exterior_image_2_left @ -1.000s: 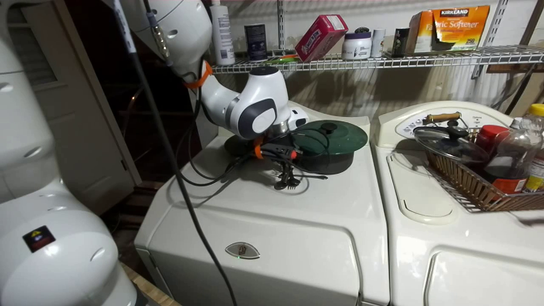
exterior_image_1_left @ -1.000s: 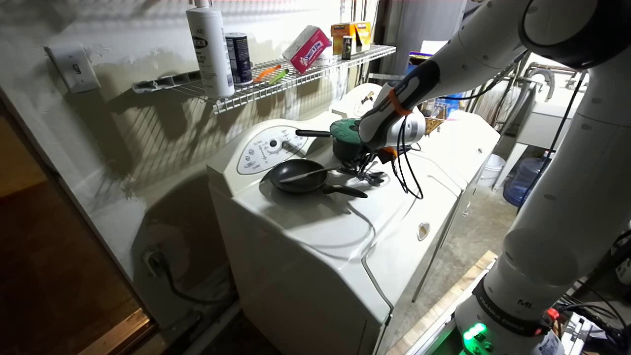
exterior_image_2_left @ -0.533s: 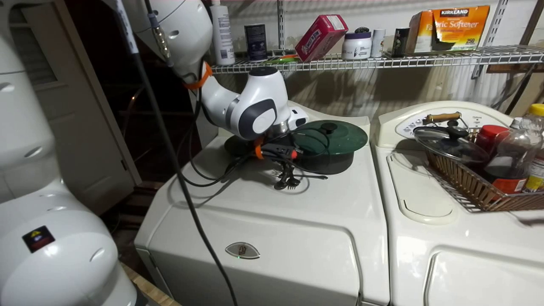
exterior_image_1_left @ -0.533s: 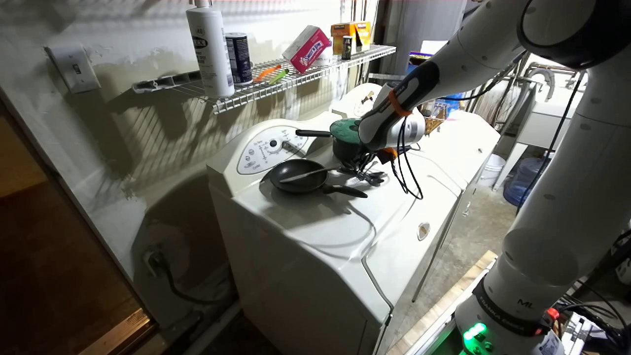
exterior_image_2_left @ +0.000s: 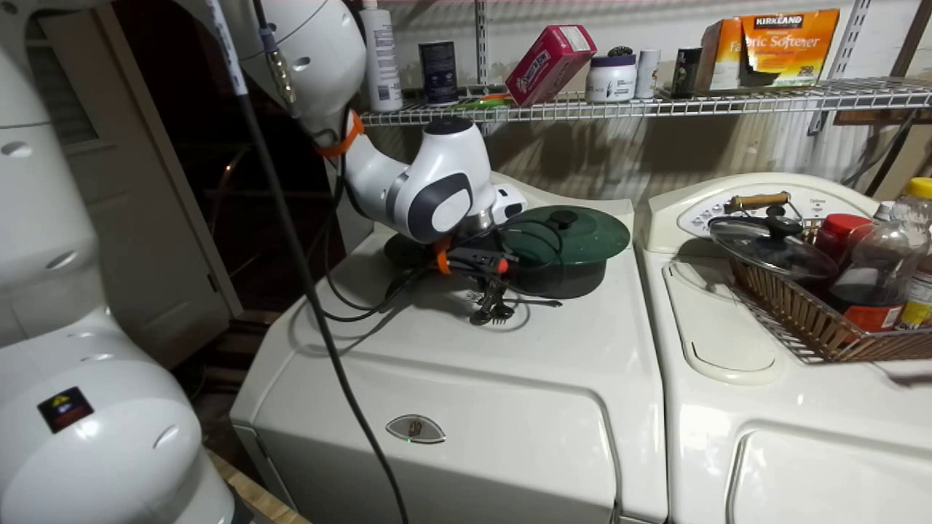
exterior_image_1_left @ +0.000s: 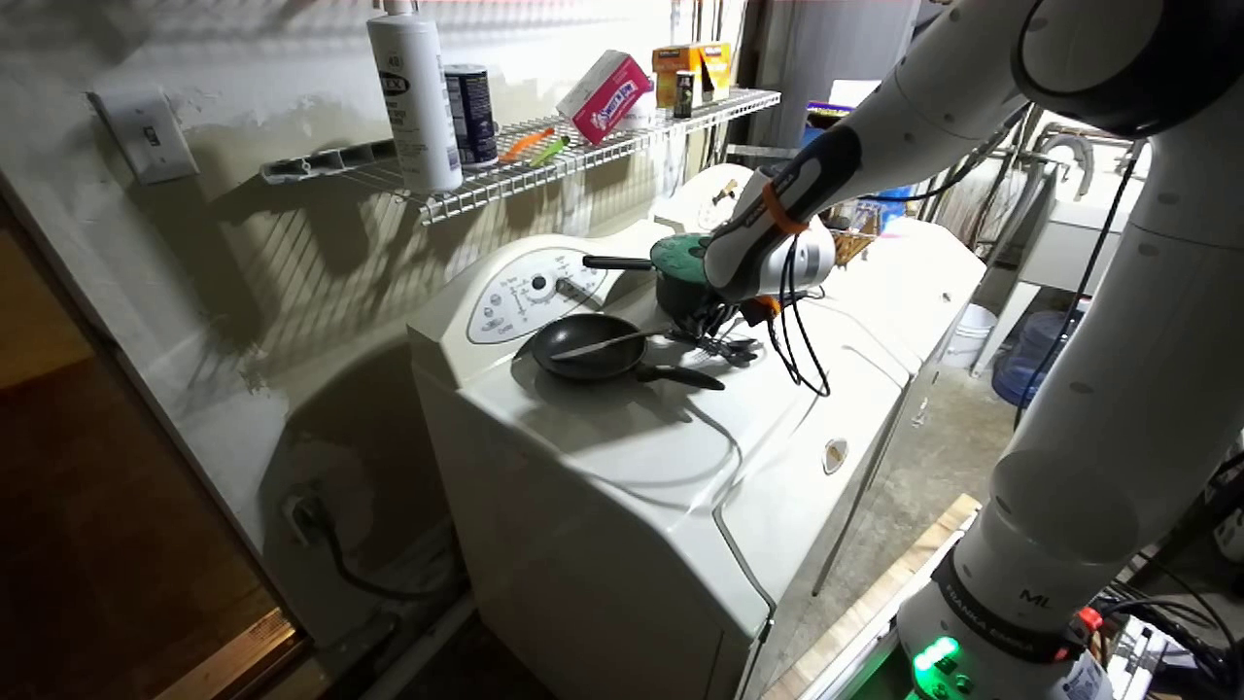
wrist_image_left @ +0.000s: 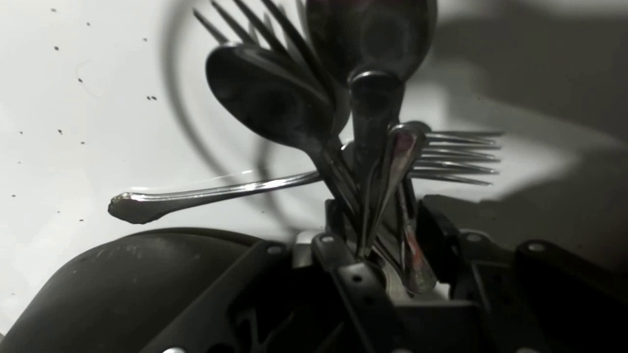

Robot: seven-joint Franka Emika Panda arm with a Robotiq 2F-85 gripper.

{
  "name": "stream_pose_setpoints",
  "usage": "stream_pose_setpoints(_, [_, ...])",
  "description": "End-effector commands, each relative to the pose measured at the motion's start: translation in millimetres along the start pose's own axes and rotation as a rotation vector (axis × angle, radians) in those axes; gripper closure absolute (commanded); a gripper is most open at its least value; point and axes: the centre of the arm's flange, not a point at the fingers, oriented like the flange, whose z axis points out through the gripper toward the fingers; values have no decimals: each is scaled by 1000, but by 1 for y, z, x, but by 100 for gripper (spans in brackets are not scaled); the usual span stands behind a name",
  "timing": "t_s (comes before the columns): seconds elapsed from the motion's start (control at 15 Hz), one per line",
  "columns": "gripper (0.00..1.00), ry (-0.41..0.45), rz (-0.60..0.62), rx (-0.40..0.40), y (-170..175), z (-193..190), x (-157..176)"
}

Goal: Place two silver spoons on the pan.

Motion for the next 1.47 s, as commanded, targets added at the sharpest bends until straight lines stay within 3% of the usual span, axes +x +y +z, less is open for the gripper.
stream_pose_setpoints(0.0, [67,0,-10,-15,0,11,3])
stream_pose_setpoints(0.13, [80,-1,-20,-18,1,11,2])
stream_pose_setpoints(0.2, [93,2,-24,-19,1,11,2])
stream_pose_setpoints(0.33, [100,5,-32,-21,0,9,4])
stream_pose_setpoints(0.67, [97,-8,-48,-16,-2,5,3])
stream_pose_setpoints(1.4, [97,-67,-137,-39,-8,-50,9])
